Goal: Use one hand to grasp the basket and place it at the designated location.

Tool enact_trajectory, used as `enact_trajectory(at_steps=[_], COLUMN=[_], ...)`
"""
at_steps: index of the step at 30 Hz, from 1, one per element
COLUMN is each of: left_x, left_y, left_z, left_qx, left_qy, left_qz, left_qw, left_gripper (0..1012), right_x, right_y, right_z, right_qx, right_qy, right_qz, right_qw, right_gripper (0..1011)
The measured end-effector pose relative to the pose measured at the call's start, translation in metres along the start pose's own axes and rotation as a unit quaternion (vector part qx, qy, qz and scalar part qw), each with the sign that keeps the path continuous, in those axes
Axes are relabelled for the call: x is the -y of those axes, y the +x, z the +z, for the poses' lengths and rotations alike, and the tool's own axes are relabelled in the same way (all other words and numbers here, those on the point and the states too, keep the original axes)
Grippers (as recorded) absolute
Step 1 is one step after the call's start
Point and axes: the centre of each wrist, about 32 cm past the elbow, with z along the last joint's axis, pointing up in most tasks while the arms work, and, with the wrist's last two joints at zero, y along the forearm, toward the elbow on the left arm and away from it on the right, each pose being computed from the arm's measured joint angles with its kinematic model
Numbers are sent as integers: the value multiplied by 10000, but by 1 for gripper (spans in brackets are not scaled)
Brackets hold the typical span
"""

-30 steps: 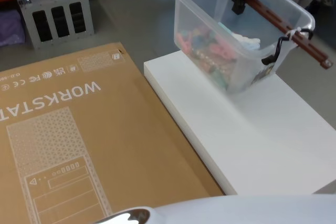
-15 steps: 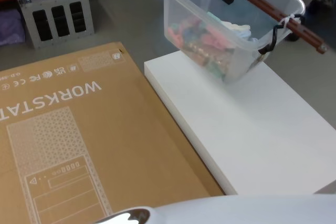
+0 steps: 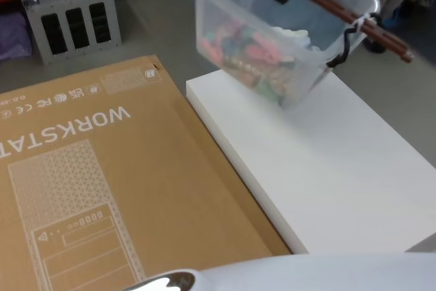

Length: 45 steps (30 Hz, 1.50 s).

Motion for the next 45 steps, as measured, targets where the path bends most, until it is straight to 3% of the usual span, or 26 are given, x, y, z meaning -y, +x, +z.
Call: enact_trajectory(at_steps=[6,13,22,34,40,45], left_x=[0,0,0,0,0,0], left_y=[0,0,0,0,0,0], left_z=[-4,-2,-4,-3,-4,-3], left_qx=[-5,-2,-5,-4,-5,-3], left_qy=[2,2,2,2,2,2], left_qz=[0,0,0,0,0,0], left_qw=[10000,10000,10000,10000,10000,10000], left_gripper=[0,0,0,0,0,0], right_x=[-48,-68,-92,-106,-118,-122], right_y=[129,179,275,308,322,325], right_z=[167,261,489,625,798,869], right_qx=[410,605,1102,1390,1751,1900], right_qy=[117,140,174,200,263,292], right_qz=[112,151,207,234,240,246], right_qw=[9990,9980,9935,9898,9839,9810], right_gripper=[0,0,0,0,0,0])
